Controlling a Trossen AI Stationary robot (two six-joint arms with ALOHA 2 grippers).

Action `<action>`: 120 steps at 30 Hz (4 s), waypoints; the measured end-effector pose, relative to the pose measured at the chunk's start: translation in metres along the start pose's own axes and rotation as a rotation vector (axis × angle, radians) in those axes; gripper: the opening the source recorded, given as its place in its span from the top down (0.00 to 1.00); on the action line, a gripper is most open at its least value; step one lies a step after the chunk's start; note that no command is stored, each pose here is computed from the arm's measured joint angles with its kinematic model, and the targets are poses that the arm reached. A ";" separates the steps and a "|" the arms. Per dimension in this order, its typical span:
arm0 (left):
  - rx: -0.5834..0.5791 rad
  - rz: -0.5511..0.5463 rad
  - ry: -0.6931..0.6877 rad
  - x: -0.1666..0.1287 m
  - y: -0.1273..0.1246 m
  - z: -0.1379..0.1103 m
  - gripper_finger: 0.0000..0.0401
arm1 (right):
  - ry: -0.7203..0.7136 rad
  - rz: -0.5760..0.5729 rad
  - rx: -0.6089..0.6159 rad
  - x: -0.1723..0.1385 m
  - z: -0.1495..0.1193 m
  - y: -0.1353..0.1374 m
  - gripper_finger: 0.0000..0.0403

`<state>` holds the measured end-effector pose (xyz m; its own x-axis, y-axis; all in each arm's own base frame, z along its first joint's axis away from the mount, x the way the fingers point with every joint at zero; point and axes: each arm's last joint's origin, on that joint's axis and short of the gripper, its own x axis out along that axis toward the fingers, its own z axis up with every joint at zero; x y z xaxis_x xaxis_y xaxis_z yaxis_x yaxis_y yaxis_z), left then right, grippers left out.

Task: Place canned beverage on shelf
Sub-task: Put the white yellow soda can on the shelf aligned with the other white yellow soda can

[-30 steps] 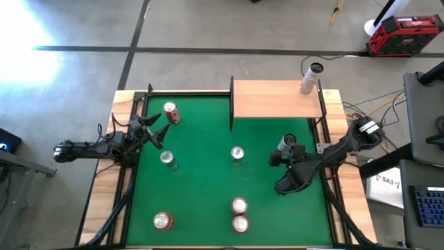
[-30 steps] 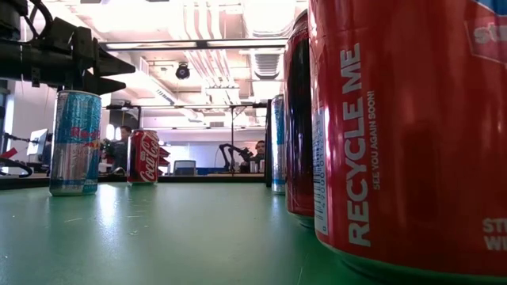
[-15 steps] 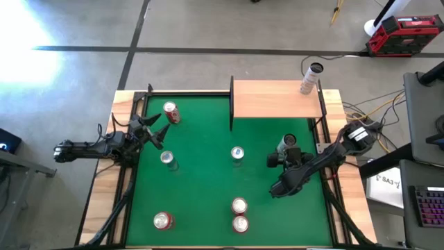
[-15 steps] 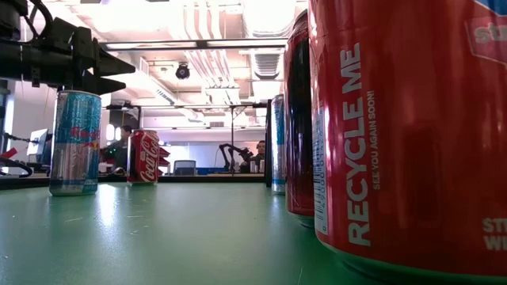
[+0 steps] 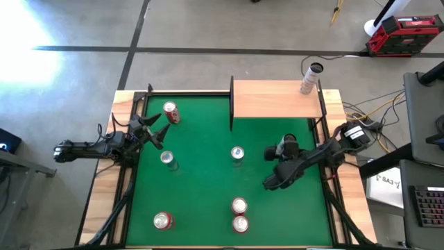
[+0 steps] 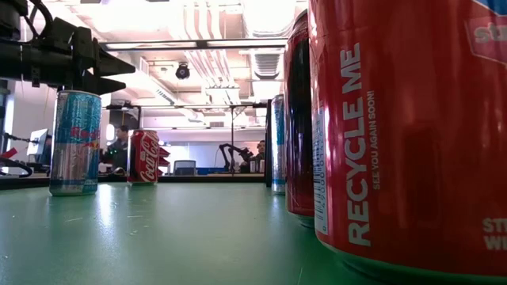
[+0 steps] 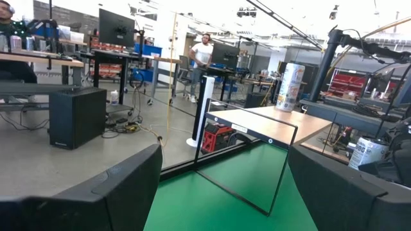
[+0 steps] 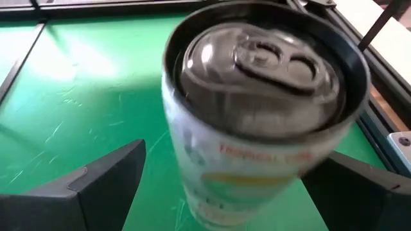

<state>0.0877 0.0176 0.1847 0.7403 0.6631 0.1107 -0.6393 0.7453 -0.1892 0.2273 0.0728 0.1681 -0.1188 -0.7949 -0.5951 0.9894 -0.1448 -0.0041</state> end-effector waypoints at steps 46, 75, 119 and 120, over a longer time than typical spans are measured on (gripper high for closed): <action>0.001 0.000 0.001 0.000 0.000 0.000 0.19 | 0.098 0.077 0.112 -0.039 0.068 0.005 0.40; 0.000 0.000 0.000 0.000 0.000 0.000 0.19 | -0.043 0.032 0.031 0.003 0.194 -0.027 0.35; 0.000 0.000 0.000 0.000 0.000 0.000 0.19 | -0.155 -0.248 0.213 0.063 0.196 -0.046 0.35; 0.000 0.000 0.000 0.000 0.000 0.000 0.19 | -0.155 -0.253 0.214 0.063 0.197 -0.047 0.35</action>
<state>0.0877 0.0176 0.1849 0.7400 0.6634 0.1111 -0.6395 0.7450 -0.1896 0.1572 -0.0867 0.2888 -0.3847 -0.7958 -0.4677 0.8895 -0.4549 0.0423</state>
